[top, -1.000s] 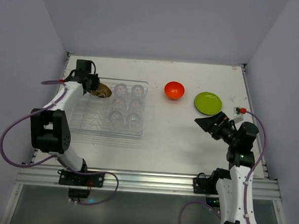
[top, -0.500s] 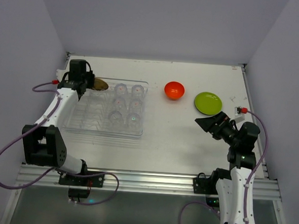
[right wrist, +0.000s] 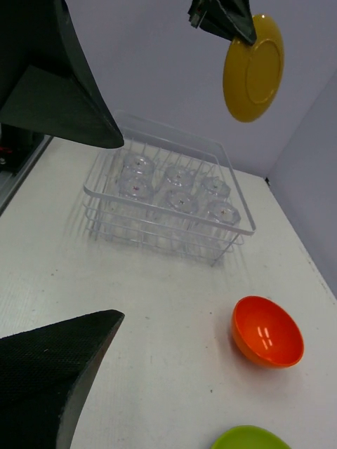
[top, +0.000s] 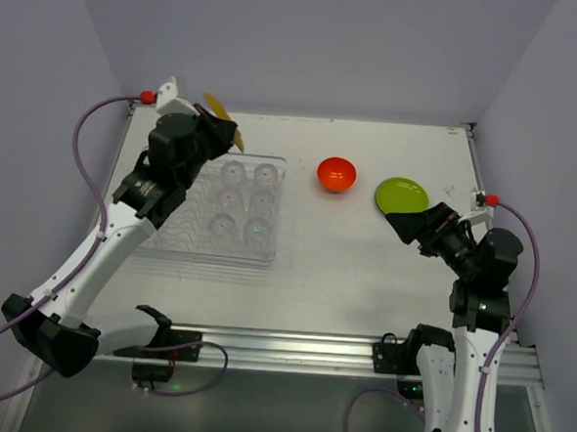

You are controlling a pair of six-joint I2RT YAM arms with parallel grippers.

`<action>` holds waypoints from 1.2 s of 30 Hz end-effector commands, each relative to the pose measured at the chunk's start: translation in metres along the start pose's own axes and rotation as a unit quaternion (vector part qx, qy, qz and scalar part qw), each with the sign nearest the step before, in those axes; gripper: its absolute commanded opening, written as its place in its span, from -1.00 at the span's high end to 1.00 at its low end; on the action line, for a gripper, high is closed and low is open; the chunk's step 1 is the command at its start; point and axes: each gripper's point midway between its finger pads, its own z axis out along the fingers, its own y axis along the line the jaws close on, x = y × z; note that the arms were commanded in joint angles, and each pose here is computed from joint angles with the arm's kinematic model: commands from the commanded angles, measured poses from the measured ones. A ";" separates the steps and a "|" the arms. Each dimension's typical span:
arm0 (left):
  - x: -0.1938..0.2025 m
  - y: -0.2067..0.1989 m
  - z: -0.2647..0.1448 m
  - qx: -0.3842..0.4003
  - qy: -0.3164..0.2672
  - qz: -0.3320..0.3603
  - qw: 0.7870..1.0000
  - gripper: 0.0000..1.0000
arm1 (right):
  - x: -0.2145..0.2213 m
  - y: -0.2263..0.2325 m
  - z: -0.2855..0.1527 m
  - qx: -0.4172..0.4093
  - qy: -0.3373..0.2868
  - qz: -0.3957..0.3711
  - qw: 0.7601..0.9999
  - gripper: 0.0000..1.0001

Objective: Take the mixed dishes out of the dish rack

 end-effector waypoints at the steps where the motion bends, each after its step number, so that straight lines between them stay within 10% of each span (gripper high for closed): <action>1: 0.021 -0.064 -0.039 0.123 0.005 0.224 0.967 1.00 | -0.017 0.023 -0.010 -0.010 -0.027 -0.009 1.000 -0.98; 8: 0.157 -0.075 -0.099 0.173 0.153 0.547 0.805 1.00 | -0.021 0.051 0.009 -0.090 0.061 0.035 0.993 -0.98; 22: 0.261 -0.029 -0.156 0.147 0.049 0.886 0.436 1.00 | 0.036 0.062 0.038 -0.035 0.188 -0.042 0.981 -0.91; 36: 0.288 -0.026 -0.170 0.200 -0.012 0.910 0.362 1.00 | 0.090 0.026 0.043 -0.003 0.257 -0.089 0.962 -0.01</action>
